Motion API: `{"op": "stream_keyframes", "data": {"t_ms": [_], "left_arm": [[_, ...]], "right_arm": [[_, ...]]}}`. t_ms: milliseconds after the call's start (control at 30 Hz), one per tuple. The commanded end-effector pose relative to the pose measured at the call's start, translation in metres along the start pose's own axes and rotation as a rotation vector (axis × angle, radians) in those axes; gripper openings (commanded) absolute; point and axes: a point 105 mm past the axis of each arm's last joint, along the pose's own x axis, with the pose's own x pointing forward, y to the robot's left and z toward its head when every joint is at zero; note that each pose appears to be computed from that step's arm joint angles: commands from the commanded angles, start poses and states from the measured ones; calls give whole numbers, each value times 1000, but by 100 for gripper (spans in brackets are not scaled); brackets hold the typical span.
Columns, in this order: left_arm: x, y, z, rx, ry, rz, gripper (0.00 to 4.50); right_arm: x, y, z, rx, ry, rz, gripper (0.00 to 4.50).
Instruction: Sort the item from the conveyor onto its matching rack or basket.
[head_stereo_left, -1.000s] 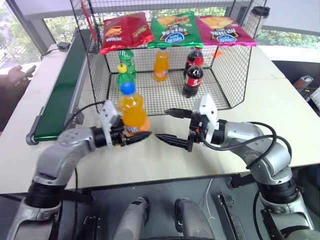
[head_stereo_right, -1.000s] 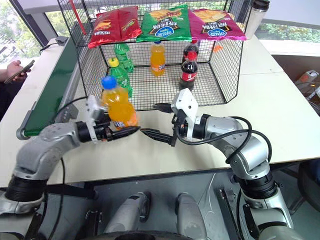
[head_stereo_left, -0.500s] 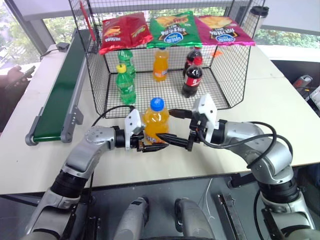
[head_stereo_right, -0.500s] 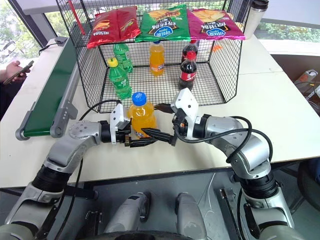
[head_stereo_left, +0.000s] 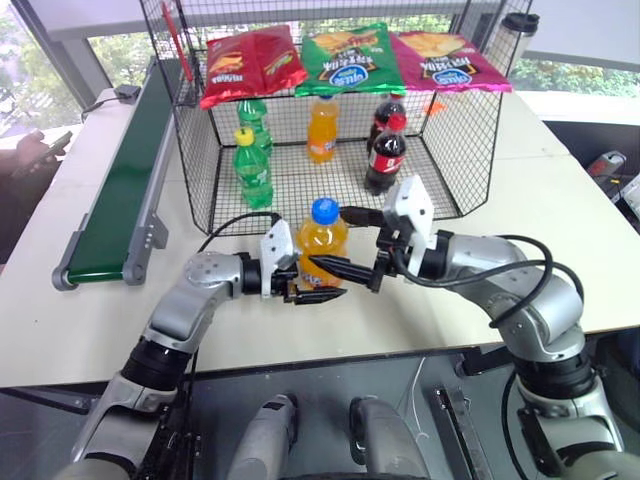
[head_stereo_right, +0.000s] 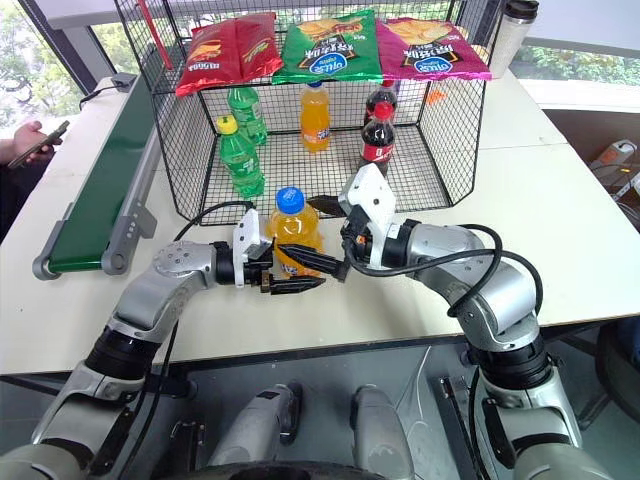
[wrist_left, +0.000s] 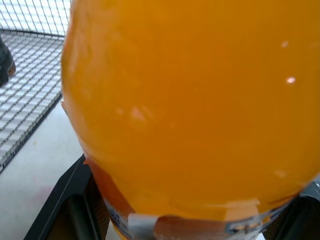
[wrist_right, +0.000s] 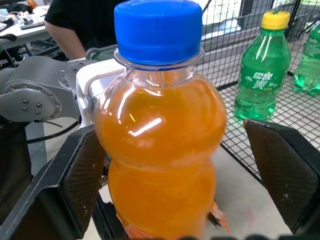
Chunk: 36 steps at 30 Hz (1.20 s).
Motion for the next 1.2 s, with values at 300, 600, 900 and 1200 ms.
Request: {"op": "stream_keyframes", "data": {"t_ms": [300, 600, 900, 1200], "left_arm": [[3, -2, 17, 68, -40, -22, 299], [0, 3, 11, 13, 2, 6, 447], [-9, 6, 6, 19, 37, 55, 447], [-49, 29, 11, 42, 61, 280, 447]], "right_arm": [[0, -3, 16, -40, -52, -25, 227], [0, -4, 15, -41, -41, -29, 227], [-1, -6, 15, -47, -36, -44, 227], [1, -23, 21, -68, -69, -133, 227]]}}
